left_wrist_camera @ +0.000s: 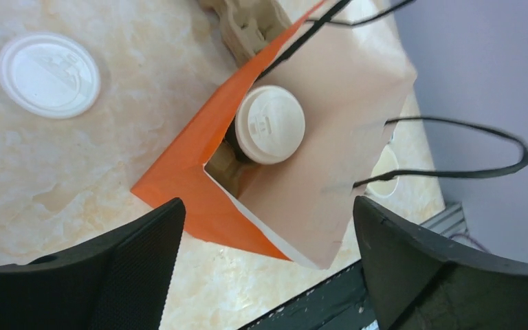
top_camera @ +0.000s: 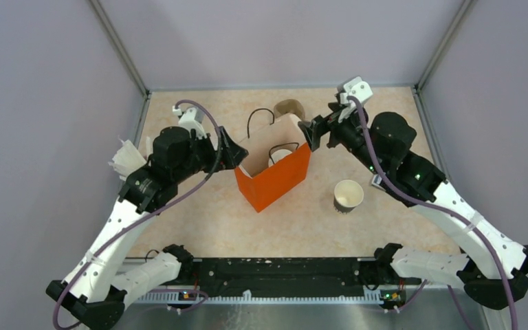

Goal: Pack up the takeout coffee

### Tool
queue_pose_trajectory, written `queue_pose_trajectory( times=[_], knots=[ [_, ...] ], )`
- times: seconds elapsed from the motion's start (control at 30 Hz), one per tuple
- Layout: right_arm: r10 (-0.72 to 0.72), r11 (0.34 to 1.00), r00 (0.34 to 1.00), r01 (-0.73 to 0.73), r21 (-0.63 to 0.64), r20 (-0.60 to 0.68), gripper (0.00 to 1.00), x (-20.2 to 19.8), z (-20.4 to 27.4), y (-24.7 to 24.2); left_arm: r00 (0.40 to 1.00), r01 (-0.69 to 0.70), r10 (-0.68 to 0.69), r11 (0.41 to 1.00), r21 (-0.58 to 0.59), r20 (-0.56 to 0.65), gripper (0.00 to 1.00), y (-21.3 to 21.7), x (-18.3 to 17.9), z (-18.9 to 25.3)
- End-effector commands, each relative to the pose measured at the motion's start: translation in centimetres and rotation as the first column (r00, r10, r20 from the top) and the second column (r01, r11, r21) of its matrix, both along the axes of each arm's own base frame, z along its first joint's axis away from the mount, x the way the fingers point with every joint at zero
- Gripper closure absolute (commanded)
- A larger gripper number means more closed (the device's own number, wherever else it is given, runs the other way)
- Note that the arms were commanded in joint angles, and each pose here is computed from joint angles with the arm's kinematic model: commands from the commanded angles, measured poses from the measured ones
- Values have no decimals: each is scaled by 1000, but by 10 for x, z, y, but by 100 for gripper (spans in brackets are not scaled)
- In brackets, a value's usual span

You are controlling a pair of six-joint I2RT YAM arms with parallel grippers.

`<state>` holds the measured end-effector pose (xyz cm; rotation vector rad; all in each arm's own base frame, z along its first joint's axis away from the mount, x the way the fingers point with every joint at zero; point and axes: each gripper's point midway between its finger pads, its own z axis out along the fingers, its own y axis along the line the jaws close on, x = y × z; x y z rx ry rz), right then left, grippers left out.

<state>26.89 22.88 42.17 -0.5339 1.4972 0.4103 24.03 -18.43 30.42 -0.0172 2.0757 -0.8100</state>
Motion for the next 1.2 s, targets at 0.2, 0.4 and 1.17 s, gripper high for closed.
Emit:
queue_pose_trajectory(
  times=[0.2, 0.4, 1.17],
  knots=[
    [-15, 976, 984, 53, 209, -179, 4, -25, 17, -19, 933, -306, 262, 938, 163, 247, 1, 79, 6, 85],
    [30, 975, 990, 1, 222, -137, 5, -32, 23, -18, 821, -570, 511, 701, 429, 256, 1, 154, 7, 90],
    [127, 985, 977, -104, 139, -173, 12, -51, -18, -12, 552, -743, 781, 301, 598, 293, 22, 267, -43, 100]
  ],
)
